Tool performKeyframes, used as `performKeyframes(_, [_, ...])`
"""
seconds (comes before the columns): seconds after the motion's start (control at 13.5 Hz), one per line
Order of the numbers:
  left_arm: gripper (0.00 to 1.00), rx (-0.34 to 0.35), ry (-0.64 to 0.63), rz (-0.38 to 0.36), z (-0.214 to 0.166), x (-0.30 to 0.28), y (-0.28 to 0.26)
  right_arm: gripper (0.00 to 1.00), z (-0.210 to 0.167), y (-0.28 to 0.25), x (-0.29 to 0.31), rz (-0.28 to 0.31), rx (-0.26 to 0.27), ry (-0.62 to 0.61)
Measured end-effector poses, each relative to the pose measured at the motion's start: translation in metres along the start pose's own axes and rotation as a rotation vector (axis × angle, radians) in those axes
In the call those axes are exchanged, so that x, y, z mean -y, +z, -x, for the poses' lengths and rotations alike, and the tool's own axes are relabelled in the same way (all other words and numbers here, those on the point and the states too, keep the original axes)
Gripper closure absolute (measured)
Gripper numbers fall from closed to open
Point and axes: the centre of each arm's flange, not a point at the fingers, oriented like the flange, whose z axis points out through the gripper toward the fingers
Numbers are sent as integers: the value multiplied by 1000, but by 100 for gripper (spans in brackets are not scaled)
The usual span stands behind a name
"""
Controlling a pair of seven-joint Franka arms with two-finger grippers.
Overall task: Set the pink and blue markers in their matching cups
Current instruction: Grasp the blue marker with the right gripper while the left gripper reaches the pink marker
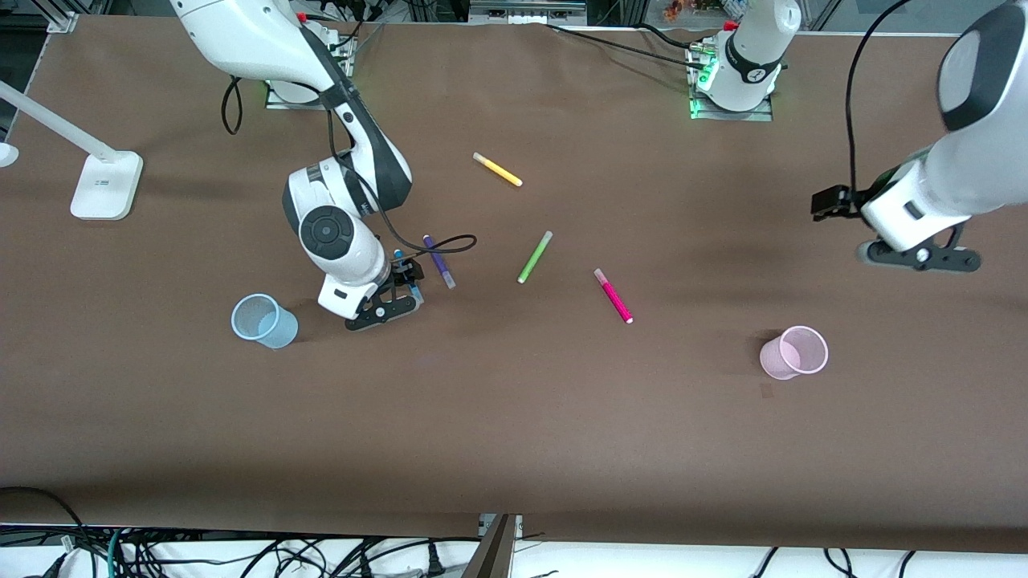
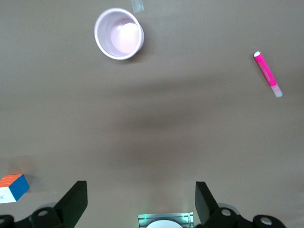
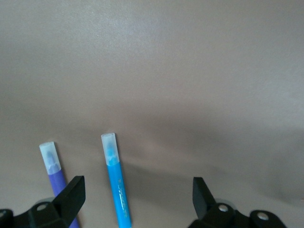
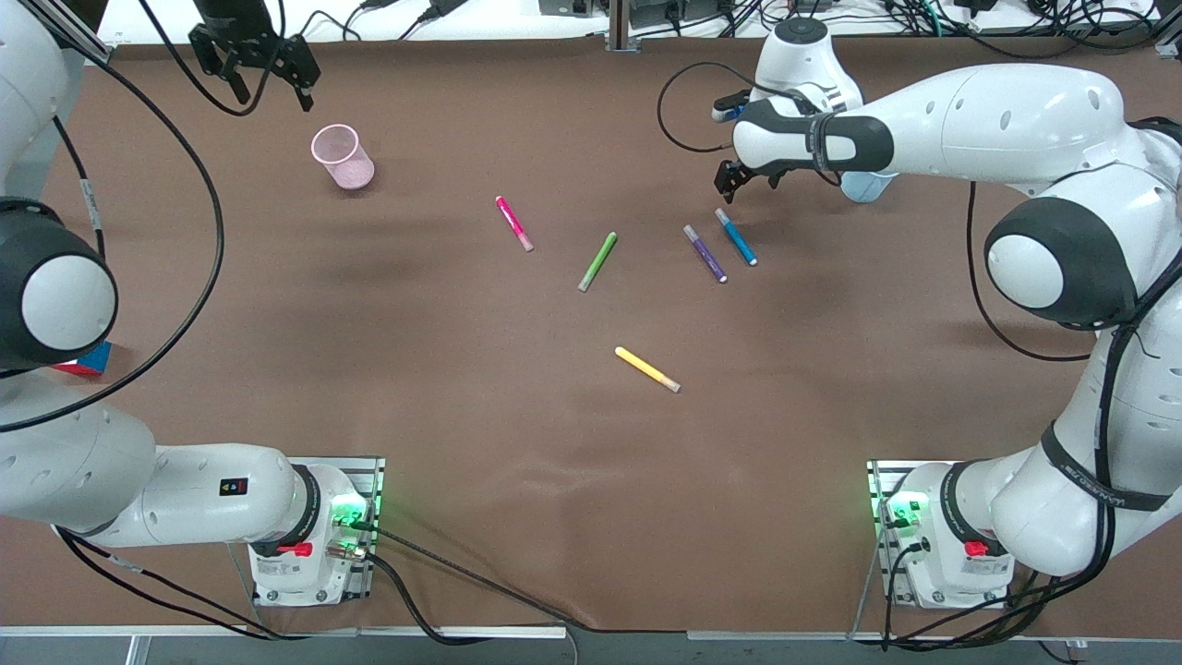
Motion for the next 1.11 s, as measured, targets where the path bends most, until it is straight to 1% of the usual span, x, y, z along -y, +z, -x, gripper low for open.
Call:
performKeyframes(0.15, [0, 22, 6, 18, -14, -3, 19, 0, 4, 11, 9, 2, 0, 4])
performKeyframes(0.45, [0, 18, -11, 86, -57, -12, 68, 0, 7, 34, 25, 4, -12, -16])
performKeyframes(0.59, [0, 32, -68, 98, -79, -27, 100, 0, 8, 45, 28, 5, -19, -19])
performKeyframes(0.74, [0, 42, -156, 89, -93, -60, 124, 1, 11, 52, 27, 6, -21, -19])
performKeyframes(0.82, [0, 38, -218, 80, -97, -84, 135, 4, 11, 53, 27, 6, -21, -18])
performKeyframes(0.89, [0, 27, -281, 73, -99, -109, 149, 11, 11, 53, 27, 6, -22, -18])
performKeyframes(0.97, [0, 9, -335, 68, -98, -135, 165, 15, 11, 53, 27, 6, -22, -18])
performKeyframes(1.04, [0, -10, -378, 68, -95, -158, 182, 21, 11, 53, 27, 6, -21, -17])
performKeyframes(1.11, [0, -27, -416, 69, -92, -177, 199, 31, 11, 53, 27, 6, -21, -17])
